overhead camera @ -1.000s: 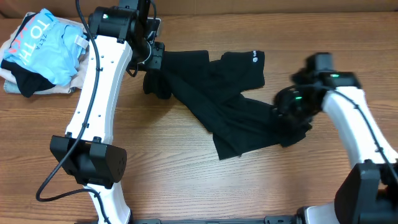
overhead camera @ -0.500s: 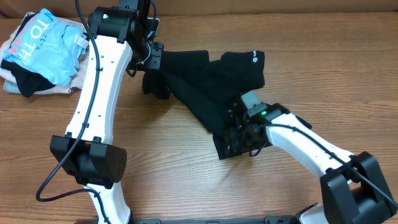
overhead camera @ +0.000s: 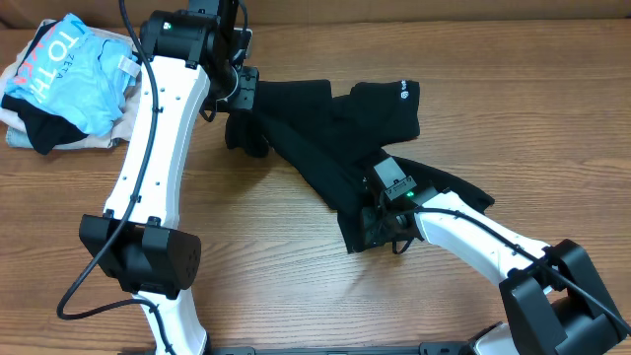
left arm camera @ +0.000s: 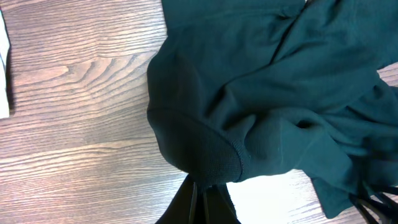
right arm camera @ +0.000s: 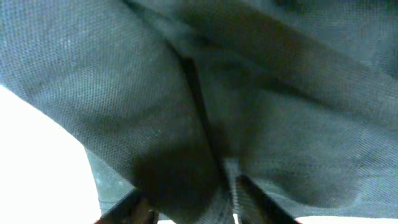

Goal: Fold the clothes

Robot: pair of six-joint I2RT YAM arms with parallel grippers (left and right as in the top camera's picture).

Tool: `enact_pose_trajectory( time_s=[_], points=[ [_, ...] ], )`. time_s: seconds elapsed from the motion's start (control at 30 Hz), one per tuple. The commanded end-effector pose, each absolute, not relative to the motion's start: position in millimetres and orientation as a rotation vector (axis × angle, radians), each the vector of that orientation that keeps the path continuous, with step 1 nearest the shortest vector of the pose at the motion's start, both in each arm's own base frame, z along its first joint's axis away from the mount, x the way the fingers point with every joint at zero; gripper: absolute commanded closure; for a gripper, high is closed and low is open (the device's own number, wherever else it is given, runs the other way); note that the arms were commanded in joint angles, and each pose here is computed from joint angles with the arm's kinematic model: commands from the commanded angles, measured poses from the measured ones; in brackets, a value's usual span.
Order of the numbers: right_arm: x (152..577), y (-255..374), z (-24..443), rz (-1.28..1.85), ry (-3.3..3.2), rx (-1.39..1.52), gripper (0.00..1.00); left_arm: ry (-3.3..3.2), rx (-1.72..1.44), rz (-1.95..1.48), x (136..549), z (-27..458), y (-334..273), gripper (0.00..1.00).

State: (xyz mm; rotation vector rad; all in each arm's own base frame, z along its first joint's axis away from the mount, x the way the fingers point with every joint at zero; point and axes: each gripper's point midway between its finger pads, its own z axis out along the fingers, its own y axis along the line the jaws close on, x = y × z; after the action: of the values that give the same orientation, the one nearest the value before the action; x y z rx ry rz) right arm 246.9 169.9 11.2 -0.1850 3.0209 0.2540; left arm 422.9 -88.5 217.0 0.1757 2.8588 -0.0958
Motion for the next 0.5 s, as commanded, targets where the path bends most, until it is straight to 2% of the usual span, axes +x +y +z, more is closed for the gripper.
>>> enact_pose_trajectory(
  time_s=[0.0, 0.1, 0.13, 0.2, 0.23, 0.33, 0.47],
  points=[
    [241.4, 174.8, 11.1, 0.280, 3.021, -0.251, 0.63, 2.847, 0.151, -0.083, 420.6, 223.4, -83.7, 0.96],
    [236.0, 178.8, 9.9, 0.276, 3.024, -0.295, 0.64, 2.847, 0.150, -0.083, 420.8, 223.5, -83.4, 0.96],
    [234.9, 180.1, 9.9, 0.277, 3.024, -0.303, 0.69, 2.846, 0.149, -0.083, 420.9, 223.5, -83.3, 0.96],
    [234.4, 180.9, 10.2, 0.278, 3.026, -0.294, 0.90, 2.846, 0.147, -0.073, 421.1, 223.4, -82.0, 0.96],
    [234.7, 181.1, 10.7, 0.279, 3.028, -0.276, 0.96, 2.845, 0.143, -0.047, 421.6, 223.4, -78.9, 0.96],
    [242.3, 178.5, 21.6, 0.282, 3.032, -0.210, 0.96, 2.838, 0.125, 0.039, 421.9, 226.0, -67.0, 0.96],
    [271.9, 162.9, 78.3, 0.263, 2.991, -0.102, 0.96, 2.814, 0.088, 0.051, 419.7, 244.0, -57.0, 0.96]
  ],
)
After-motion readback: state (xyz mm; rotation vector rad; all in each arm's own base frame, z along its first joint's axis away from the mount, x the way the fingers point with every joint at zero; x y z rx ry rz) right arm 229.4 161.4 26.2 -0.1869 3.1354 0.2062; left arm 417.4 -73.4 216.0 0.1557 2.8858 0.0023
